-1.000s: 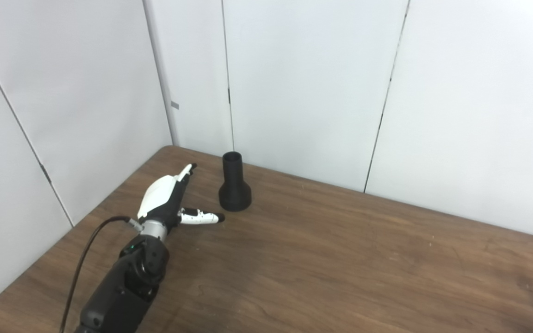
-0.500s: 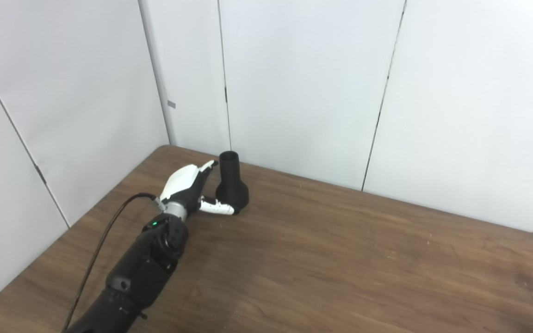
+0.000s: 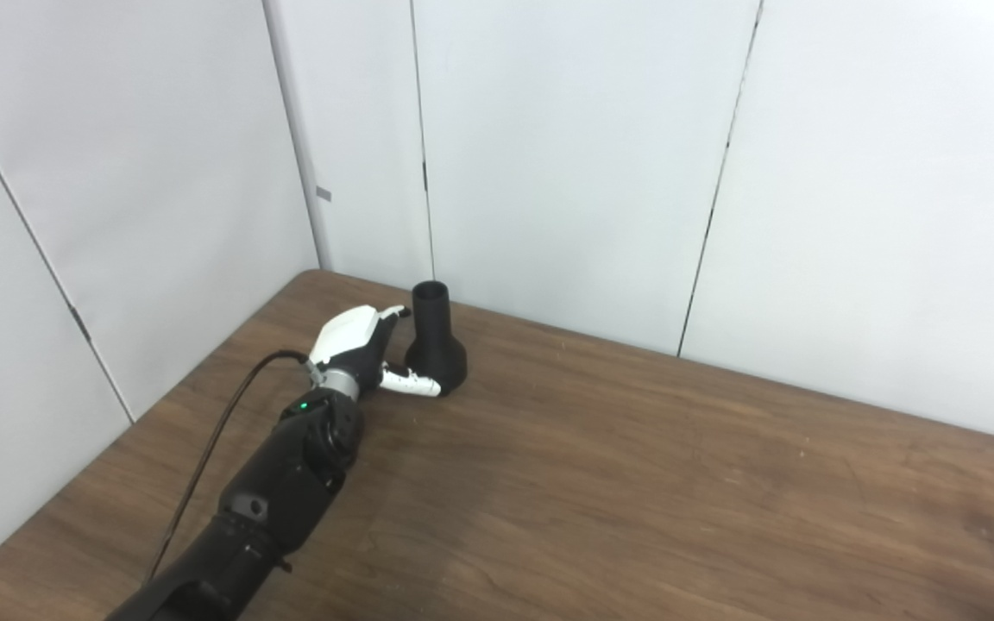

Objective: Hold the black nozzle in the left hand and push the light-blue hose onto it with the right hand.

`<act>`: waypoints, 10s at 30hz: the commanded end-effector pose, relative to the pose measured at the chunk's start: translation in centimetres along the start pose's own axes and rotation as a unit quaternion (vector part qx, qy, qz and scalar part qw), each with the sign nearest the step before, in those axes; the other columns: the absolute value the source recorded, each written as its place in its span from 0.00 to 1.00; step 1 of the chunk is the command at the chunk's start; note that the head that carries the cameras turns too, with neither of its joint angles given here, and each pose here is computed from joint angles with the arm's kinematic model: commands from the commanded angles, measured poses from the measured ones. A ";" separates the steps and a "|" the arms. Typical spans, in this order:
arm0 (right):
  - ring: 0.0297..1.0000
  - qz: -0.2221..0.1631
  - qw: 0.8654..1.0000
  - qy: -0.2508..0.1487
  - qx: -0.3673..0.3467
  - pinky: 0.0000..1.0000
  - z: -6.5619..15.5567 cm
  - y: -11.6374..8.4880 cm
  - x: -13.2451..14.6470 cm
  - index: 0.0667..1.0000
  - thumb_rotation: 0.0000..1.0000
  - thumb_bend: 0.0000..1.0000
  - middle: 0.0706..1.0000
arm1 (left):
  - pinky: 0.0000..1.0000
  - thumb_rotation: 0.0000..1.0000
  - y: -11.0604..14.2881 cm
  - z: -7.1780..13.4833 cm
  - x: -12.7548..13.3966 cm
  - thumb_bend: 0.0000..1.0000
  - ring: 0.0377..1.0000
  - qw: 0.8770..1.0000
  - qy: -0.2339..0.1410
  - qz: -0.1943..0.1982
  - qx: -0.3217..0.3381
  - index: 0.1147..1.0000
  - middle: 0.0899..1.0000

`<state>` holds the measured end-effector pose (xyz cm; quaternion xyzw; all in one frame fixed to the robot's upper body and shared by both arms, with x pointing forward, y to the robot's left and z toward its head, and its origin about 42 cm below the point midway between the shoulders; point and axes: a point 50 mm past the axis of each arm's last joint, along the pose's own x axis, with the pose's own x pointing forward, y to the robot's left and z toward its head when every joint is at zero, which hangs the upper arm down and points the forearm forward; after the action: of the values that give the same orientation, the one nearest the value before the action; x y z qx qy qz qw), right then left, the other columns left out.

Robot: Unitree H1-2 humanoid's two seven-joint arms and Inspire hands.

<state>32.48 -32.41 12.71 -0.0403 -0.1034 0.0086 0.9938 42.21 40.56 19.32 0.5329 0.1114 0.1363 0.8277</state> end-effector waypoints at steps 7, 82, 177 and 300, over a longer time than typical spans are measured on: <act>0.88 -0.004 0.999 0.035 0.028 0.87 -2.5 1.1 -2.3 0.94 0.97 0.47 0.87 | 1.00 0.39 2.3 2.8 1.2 0.91 0.99 0.999 -0.025 0.022 -0.019 0.84 0.90; 0.90 0.000 0.999 0.022 0.035 0.87 -2.6 1.5 -2.7 0.89 0.91 0.61 0.78 | 1.00 0.00 -1.5 6.0 -4.3 0.51 0.76 0.994 -0.042 0.021 -0.099 0.37 0.50; 0.82 -0.076 0.891 0.017 -0.447 0.74 13.9 -2.3 8.6 0.77 0.29 0.77 0.80 | 1.00 0.00 -18.5 12.3 -20.1 0.52 0.66 0.914 -0.257 -0.312 -0.039 0.42 0.42; 0.42 0.032 0.757 0.114 -0.642 0.32 18.3 -3.6 14.8 0.45 0.00 0.50 0.45 | 1.00 0.00 -16.8 12.1 -19.1 0.52 0.66 0.916 -0.238 -0.320 -0.053 0.43 0.39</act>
<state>43.85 -34.25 30.07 -0.6643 0.0843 0.0031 0.7427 32.93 16.10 15.23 0.4272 -0.0762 -0.1970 0.8792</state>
